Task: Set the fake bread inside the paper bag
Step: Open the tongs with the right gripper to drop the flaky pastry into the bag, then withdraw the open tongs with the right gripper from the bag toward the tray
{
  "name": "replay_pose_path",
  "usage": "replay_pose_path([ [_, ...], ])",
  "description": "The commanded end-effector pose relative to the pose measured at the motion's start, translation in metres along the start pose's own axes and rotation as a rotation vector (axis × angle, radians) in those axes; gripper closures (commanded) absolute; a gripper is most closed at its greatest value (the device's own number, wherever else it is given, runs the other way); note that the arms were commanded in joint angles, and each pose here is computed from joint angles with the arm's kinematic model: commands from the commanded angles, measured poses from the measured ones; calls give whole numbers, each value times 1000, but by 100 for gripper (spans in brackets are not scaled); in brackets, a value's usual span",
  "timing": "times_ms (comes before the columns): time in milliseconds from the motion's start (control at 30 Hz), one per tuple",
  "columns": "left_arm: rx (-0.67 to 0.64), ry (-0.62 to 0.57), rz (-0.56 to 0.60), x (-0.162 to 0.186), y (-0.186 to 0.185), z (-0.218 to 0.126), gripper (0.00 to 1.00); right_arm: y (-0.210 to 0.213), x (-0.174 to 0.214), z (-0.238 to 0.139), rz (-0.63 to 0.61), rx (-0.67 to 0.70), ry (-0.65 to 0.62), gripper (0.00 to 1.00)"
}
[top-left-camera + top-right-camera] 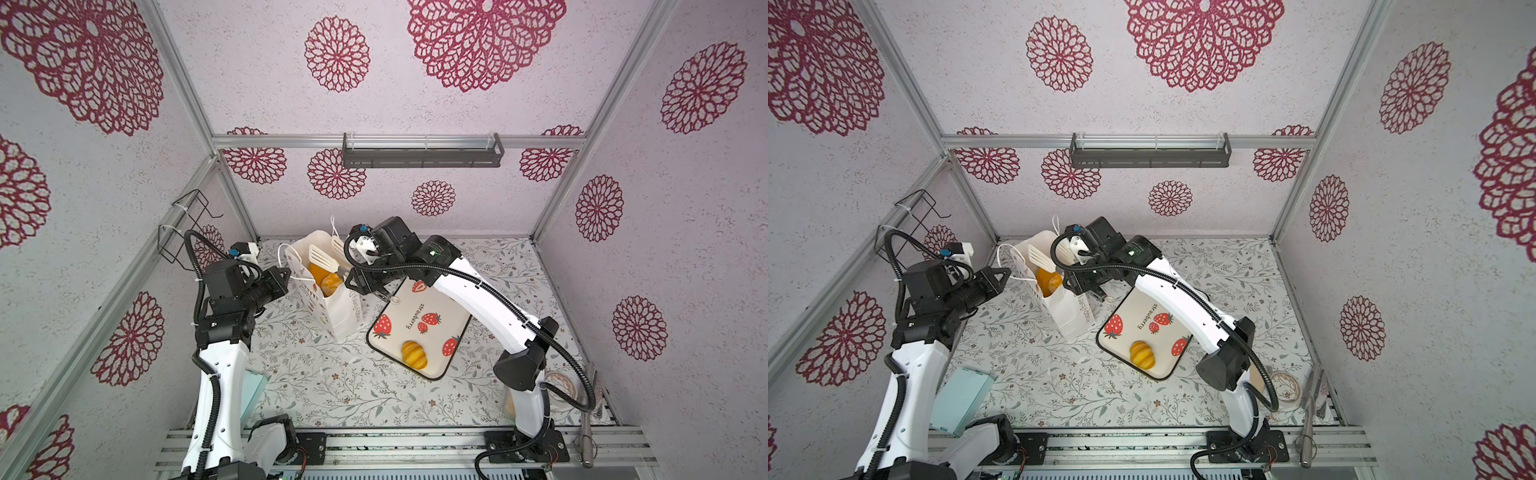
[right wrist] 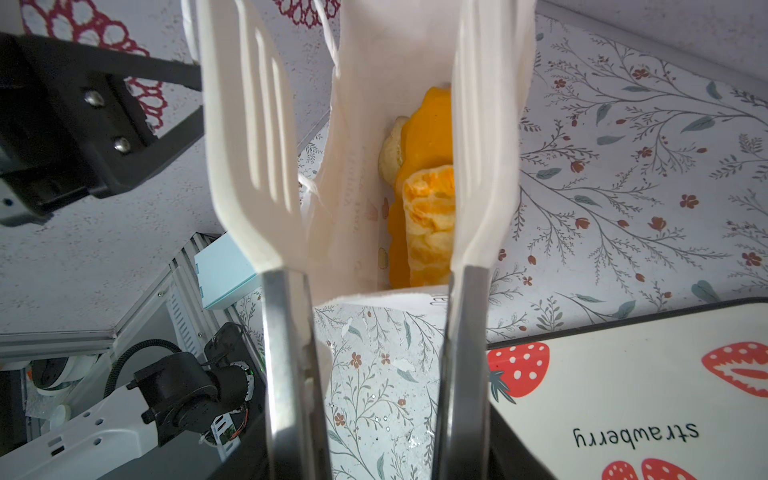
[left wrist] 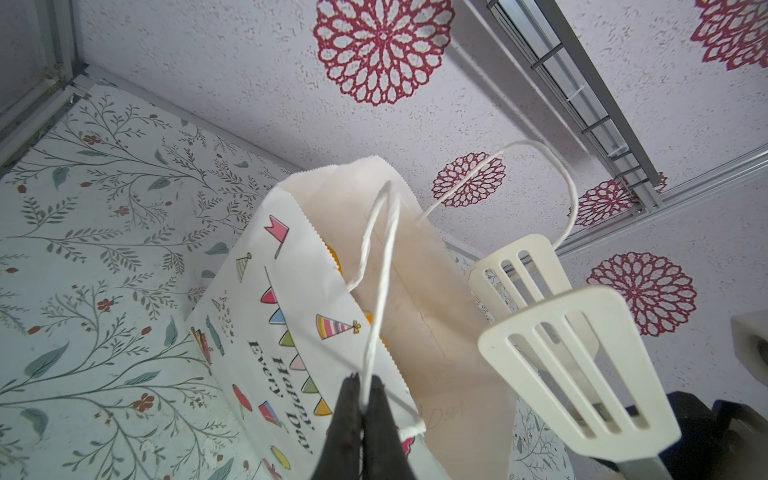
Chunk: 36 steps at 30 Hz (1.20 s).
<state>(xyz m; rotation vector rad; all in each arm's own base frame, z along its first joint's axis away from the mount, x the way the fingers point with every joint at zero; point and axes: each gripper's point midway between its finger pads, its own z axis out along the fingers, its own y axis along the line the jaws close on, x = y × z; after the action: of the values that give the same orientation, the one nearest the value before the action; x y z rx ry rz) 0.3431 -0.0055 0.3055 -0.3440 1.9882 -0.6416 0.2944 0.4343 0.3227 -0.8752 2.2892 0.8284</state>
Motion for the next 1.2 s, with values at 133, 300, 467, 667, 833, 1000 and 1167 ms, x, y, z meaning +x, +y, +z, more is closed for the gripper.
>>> replay_pose_path([
  [133, 1, -20, 18, -2, -2, -4, 100, 5, -25, -41, -48, 28, -116, 44],
  [300, 3, -19, 18, -2, -2, -4, 100, 5, -26, -57, -50, 44, -139, 45],
  [467, 1, -24, 21, -3, -2, -6, 100, 5, -22, -68, -48, 57, -147, 45],
  [667, -1, -23, 19, -2, -2, -5, 100, 0, -16, -85, -41, 89, -170, 45],
  [833, 3, -23, 18, -3, -2, -5, 100, -7, -9, -96, -35, 131, -175, 45],
  [1000, 2, -22, 14, -3, -2, -4, 100, -14, 3, -103, -25, 162, -166, 45],
  [1167, 4, -19, 14, -2, -2, -3, 100, -22, 15, -106, -1, 182, -152, 45],
])
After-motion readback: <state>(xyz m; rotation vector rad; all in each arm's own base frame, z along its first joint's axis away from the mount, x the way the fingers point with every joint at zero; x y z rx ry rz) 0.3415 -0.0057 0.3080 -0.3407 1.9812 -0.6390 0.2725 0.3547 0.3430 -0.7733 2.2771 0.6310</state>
